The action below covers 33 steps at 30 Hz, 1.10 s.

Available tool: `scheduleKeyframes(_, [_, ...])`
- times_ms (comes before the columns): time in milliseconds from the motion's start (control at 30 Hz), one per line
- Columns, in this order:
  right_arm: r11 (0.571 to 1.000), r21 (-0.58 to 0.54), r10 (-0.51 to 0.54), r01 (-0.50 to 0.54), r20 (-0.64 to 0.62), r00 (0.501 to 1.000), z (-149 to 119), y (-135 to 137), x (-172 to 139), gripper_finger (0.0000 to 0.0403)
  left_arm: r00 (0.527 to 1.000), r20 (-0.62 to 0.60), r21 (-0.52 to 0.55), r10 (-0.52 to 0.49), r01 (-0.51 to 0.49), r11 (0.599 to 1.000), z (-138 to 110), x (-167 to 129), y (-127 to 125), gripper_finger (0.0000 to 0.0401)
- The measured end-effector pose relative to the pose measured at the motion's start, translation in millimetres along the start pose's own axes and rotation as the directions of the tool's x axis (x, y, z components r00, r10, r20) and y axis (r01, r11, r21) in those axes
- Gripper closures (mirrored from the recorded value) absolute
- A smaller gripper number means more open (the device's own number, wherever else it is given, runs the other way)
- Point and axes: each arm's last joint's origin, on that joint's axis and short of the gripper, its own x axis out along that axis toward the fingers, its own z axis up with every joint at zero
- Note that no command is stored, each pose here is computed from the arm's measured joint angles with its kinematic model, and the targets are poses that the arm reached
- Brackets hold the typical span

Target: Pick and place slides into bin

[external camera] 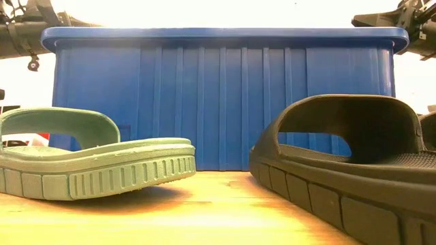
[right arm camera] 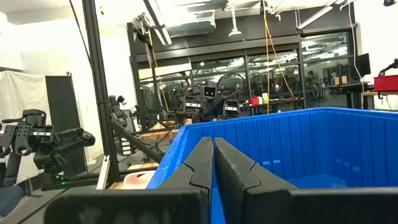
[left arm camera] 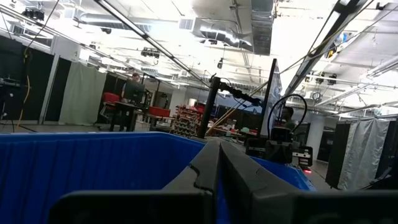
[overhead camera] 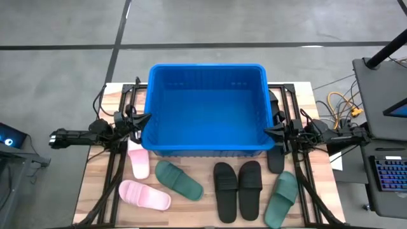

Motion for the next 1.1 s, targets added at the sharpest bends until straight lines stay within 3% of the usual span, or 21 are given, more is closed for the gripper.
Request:
scheduleKeyframes(967, [1.0, 0.0, 0.0, 0.0, 0.001, 1.0, 0.2, 0.0, 0.0, 0.0394, 1.0, 0.0, 0.0, 0.0, 0.0, 1.0, -0.1, 0.0, 0.0, 0.0401])
scheduleKeyframes(1100, [1.0, 0.013, 0.005, -0.006, 0.051, 0.999, 4.8, 0.5, -0.1, 0.0394, 1.0, 0.0, 0.0, 0.0, 0.0, 1.0, 0.0, 0.0, 0.0, 0.0401])
